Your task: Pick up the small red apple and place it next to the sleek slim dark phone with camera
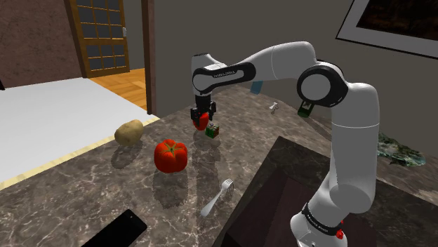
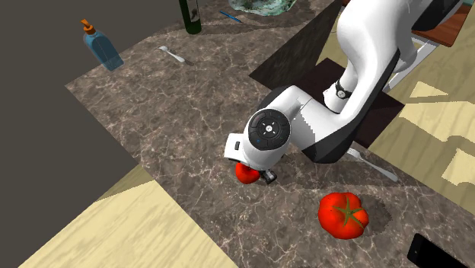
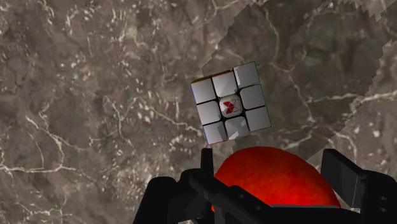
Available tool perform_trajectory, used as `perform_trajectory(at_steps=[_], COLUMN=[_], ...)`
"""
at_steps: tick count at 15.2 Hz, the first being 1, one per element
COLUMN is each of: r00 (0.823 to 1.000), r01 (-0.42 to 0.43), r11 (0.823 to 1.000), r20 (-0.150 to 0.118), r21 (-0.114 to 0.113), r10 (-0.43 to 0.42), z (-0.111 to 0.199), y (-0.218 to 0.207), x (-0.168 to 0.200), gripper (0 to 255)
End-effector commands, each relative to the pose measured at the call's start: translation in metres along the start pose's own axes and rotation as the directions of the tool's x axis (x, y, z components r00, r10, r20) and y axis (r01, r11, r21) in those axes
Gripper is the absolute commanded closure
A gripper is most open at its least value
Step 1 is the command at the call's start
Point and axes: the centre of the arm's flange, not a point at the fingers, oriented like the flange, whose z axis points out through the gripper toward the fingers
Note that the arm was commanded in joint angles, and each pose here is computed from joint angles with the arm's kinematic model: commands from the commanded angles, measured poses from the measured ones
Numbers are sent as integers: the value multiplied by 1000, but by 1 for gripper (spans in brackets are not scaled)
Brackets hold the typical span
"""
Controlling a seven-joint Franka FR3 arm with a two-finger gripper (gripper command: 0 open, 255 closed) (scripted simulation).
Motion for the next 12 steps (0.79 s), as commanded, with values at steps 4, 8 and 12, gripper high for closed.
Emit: perform_trajectory(at_steps=[4, 8, 12], r00=[1000, 1000, 1000], r01=[0, 0, 0], r11=[1000, 1000, 1000], r20=[0, 0, 0], r21=[0, 0, 0], r10=[0, 0, 0], z=[-10, -31, -52], y=[1, 4, 7], x=[-1, -4, -7], gripper=[255, 255, 255])
